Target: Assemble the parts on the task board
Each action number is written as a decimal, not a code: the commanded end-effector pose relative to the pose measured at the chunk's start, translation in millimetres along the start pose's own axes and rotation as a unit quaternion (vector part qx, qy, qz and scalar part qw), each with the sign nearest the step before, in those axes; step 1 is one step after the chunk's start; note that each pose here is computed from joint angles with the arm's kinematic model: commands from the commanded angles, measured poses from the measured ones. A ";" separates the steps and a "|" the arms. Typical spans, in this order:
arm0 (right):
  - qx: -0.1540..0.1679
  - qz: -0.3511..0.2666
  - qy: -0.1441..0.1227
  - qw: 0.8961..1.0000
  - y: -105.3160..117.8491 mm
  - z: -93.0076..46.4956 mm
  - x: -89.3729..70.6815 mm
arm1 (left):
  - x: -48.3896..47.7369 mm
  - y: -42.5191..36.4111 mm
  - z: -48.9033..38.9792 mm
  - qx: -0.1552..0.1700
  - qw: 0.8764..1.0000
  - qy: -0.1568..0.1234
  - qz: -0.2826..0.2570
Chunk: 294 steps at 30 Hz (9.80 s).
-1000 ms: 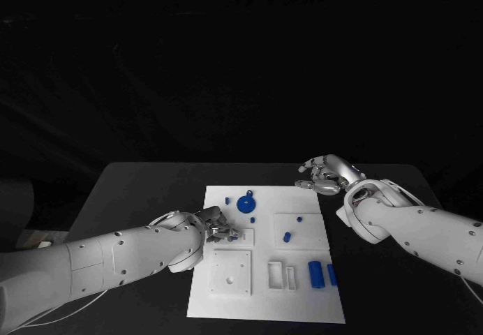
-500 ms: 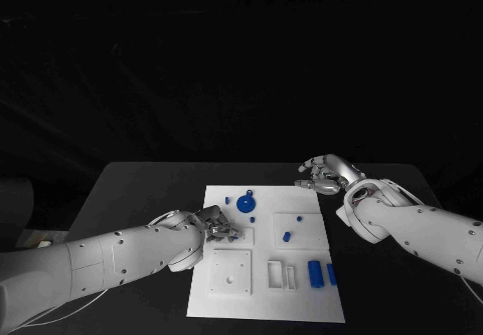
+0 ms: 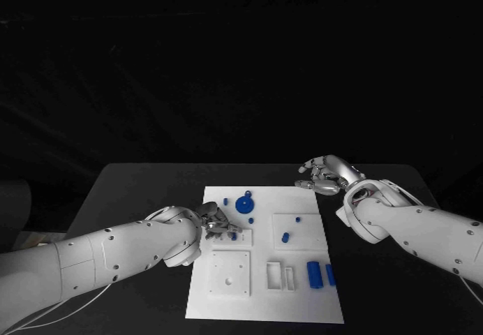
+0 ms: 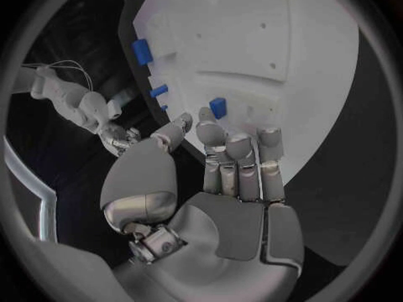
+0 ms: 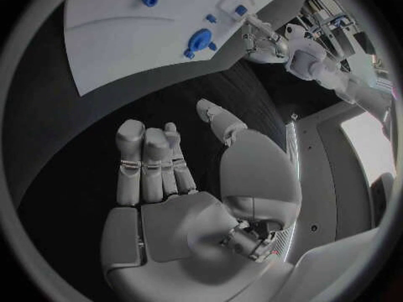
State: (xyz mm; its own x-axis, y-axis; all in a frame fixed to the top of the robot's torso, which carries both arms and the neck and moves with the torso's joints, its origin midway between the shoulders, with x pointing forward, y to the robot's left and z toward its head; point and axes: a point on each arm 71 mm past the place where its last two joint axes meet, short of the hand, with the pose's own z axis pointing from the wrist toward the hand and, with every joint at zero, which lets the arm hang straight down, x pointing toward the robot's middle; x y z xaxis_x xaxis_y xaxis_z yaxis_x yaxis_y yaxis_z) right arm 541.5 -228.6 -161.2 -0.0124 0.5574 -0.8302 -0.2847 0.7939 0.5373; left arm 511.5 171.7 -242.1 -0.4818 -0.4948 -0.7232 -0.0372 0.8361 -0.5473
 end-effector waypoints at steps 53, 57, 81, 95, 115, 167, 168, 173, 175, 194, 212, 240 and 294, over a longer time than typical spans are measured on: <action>-0.002 0.010 -0.001 1.000 1.2 0.5 -3.5 | -105.5 -6.5 54.8 -0.082 0.995 -0.007 0.053; -0.002 0.010 -0.001 1.000 1.4 0.9 -3.2 | -103.4 -7.6 54.8 -0.080 0.995 0.003 0.055; -0.002 0.010 0.000 1.000 2.0 1.7 -2.4 | -100.3 -10.4 54.3 -0.070 0.996 0.016 0.056; -0.001 0.010 -0.001 1.000 1.7 2.2 -2.3 | -101.7 -10.0 55.0 -0.070 0.996 0.012 0.045; 0.000 0.009 0.002 1.000 1.3 2.8 -1.7 | -103.3 -7.5 54.9 -0.070 0.997 0.012 0.037; 0.019 0.006 0.006 1.000 -16.0 -0.9 1.0 | -37.9 20.3 -29.6 0.015 0.999 -0.042 0.006; 0.019 0.006 0.006 1.000 -16.2 -1.0 1.0 | -35.9 20.7 -30.2 0.016 0.999 -0.044 0.012; 0.020 0.006 0.007 1.000 -17.1 -1.2 1.6 | -22.2 23.4 -30.5 0.018 0.999 -0.026 0.027; 0.020 0.007 0.007 1.000 -16.8 -1.2 1.9 | -16.3 24.7 -30.8 0.019 0.999 -0.022 0.033; 0.018 0.008 0.008 1.000 -15.8 -1.6 2.5 | -3.6 21.6 -17.2 0.005 0.999 -0.020 0.048; 0.018 0.008 0.008 1.000 -15.8 -1.6 2.6 | -2.9 21.3 -10.7 -0.008 0.998 -0.017 0.063; 0.020 0.008 0.013 1.000 -16.6 -1.7 3.0 | 3.7 24.5 -4.1 -0.015 0.998 -0.010 0.067; 0.022 0.007 0.014 1.000 -18.5 -2.4 2.6 | 3.8 22.7 -6.4 0.018 0.995 -0.062 0.071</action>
State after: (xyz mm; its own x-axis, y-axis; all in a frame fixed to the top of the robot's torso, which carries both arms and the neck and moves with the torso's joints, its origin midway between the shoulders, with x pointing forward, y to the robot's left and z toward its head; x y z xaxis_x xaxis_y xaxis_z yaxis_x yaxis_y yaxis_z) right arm 544.8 -243.9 -173.2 -0.0309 0.5661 -0.8238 -0.2326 0.7975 0.5568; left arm 503.9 192.9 -253.7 -0.3750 -0.4022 -0.8352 0.0390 0.8933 -0.4477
